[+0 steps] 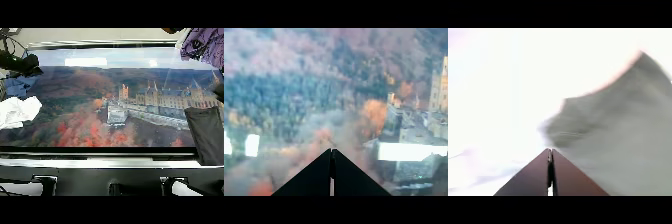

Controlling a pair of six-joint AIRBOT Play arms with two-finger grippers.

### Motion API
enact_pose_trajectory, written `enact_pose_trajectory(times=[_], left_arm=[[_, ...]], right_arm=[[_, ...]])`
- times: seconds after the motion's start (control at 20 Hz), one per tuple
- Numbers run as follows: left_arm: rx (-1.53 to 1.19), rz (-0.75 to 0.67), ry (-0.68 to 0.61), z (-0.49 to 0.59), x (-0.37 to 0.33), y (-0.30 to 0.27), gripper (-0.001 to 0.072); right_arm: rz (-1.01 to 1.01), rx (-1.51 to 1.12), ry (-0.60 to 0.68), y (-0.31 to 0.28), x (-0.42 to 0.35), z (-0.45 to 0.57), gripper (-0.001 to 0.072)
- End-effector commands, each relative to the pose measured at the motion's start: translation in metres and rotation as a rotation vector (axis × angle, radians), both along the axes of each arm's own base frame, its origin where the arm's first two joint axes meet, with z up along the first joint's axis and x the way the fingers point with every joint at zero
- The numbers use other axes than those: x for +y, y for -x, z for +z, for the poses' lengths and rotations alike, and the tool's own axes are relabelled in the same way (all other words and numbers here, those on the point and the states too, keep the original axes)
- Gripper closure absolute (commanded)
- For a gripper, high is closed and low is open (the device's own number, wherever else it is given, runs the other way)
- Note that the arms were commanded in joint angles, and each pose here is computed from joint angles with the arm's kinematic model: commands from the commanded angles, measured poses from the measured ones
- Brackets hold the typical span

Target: Fold the clothes and pants, and hang the long-sleeved shirts on hangers.

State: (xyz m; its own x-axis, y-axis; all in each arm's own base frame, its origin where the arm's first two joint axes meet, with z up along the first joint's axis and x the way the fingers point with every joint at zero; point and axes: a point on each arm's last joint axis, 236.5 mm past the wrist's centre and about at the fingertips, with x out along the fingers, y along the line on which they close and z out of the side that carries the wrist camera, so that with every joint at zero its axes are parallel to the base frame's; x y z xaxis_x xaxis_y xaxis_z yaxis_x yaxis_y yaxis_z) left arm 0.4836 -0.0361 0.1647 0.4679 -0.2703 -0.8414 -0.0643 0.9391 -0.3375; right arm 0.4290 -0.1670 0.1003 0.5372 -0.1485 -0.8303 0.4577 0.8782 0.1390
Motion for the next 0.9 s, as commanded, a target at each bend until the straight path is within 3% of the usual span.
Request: enact_pose_trajectory(times=[0.0, 0.1, 0.3, 0.5, 0.85], left_arm=[[-0.017, -0.085, -0.125, -0.006, 0.005, 0.002, 0.0688], [-0.023, -0.143, -0.165, -0.014, -0.001, 0.007, 0.0687], [-0.085, -0.117, -0.167, -0.003, 0.003, 0.006, 0.0687], [-0.068, -0.080, -0.252, 0.001, 0.029, 0.015, 0.0686], [-0.049, -0.075, -0.250, -0.005, 0.032, 0.014, 0.0685]], right_arm=[[0.305, -0.058, -0.007, -0.038, 0.130, 0.019, 0.0678], [0.416, -0.044, -0.016, -0.037, 0.183, 0.017, 0.0678], [0.538, -0.060, -0.018, -0.034, 0.242, 0.020, 0.0678], [0.532, -0.088, 0.013, -0.040, 0.237, 0.024, 0.0678], [0.527, -0.083, 0.055, -0.040, 0.228, 0.025, 0.0678]])
